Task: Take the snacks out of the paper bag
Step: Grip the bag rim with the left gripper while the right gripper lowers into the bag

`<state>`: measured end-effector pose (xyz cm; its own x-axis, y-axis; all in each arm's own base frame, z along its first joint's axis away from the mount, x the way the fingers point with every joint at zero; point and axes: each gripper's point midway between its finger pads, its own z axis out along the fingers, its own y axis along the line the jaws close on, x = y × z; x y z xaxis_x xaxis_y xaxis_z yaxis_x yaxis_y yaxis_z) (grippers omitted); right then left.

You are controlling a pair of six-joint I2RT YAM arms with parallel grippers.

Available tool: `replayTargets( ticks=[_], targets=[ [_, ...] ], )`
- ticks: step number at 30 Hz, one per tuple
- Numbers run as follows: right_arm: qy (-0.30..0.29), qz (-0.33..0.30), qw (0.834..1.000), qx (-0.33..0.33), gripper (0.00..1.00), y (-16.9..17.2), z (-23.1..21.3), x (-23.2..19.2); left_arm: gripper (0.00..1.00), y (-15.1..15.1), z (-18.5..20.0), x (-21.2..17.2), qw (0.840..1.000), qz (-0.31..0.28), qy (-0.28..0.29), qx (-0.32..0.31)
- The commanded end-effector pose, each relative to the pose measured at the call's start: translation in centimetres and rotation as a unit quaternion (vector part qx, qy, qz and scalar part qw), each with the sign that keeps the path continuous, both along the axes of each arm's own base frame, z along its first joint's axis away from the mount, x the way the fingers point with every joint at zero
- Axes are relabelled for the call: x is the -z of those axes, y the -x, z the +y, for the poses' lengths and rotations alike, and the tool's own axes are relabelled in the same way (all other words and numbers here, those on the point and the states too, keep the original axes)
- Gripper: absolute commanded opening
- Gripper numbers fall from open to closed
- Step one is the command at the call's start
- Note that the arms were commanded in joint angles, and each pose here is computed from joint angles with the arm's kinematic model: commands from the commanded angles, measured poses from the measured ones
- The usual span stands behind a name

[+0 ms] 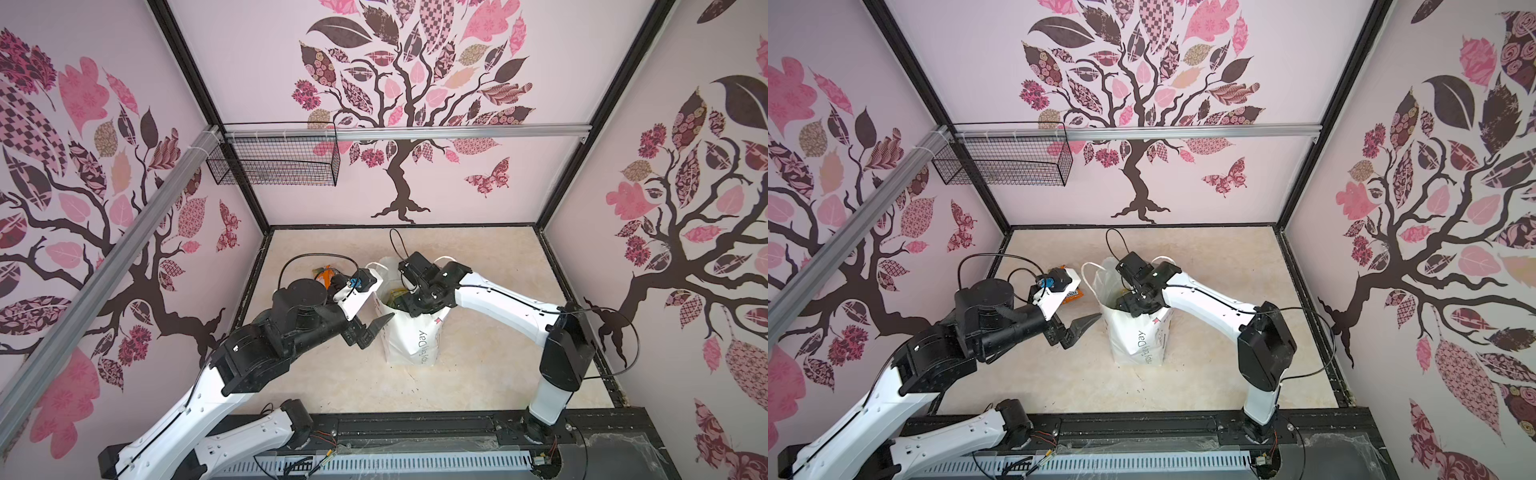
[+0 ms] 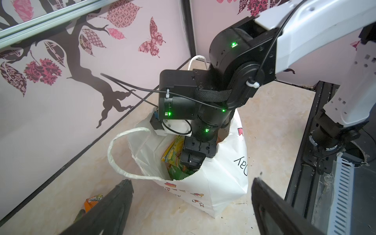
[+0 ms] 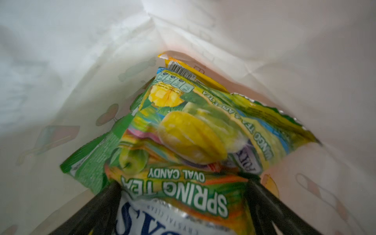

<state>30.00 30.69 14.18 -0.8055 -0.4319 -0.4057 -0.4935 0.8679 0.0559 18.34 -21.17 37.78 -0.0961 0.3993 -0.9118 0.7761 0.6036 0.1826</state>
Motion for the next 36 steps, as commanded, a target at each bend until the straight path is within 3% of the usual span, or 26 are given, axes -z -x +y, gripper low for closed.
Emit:
replayTargets(
  ticks=[1,7,11,18,27,33,36],
  targets=[
    [0.032,0.049,0.998,-0.017,0.98,1.6,-0.4,2.2,0.93,-0.3,-0.3,-0.1,1.000,-0.010,0.003,0.000],
    [-0.047,0.015,0.999,-0.010,0.99,0.6,0.7,-3.5,0.93,-0.5,-0.6,-0.3,1.000,-0.015,0.006,0.002],
    [-0.044,-0.041,0.998,0.026,1.00,-1.6,-1.2,-5.8,0.93,-0.6,-0.8,-0.4,1.000,-0.016,0.004,0.005],
    [-0.015,-0.019,0.999,0.049,0.99,-2.7,-4.1,-2.6,0.93,-0.7,-0.7,0.0,1.000,-0.019,0.004,0.002],
    [-0.017,0.033,0.999,0.039,1.00,-0.8,-3.7,-0.2,0.93,-0.8,-0.7,0.3,1.000,-0.018,0.002,-0.002],
    [0.026,0.023,0.998,0.045,0.99,-0.3,-4.2,1.8,0.93,-0.9,-0.8,0.3,1.000,-0.015,0.004,-0.002],
    [0.033,0.027,0.998,0.044,0.94,-0.2,-4.1,2.2,0.93,-0.9,-0.8,0.4,1.000,-0.015,0.003,-0.005]
  ],
)
